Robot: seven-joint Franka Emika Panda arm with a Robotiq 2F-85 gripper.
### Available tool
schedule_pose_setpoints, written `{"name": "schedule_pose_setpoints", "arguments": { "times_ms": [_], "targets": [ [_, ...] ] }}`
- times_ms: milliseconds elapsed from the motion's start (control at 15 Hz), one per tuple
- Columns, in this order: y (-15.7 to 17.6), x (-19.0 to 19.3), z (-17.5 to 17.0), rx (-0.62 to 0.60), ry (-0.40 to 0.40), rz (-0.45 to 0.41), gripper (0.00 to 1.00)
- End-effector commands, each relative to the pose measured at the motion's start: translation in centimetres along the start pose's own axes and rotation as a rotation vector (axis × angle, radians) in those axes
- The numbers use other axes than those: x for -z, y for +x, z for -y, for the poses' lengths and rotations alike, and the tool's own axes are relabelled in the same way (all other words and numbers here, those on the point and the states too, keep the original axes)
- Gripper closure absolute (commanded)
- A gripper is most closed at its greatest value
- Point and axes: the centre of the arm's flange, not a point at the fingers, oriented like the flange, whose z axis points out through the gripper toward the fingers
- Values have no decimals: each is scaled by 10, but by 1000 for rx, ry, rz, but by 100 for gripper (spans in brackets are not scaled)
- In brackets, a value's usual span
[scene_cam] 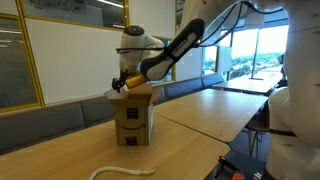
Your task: Pick up the toy and rope from the table and put them in the box.
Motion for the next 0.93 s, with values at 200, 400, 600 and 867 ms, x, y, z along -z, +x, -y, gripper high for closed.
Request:
{"name": "schedule_pose_setpoints", "arguments": {
  "times_ms": [200,400,600,867],
  "targets": [
    [-83,85,38,55,216,135,0],
    [-117,92,56,92,335,258,0],
    [-143,84,69,138,413,367,0],
    [-161,54,77,214,492,499,0]
  ]
}}
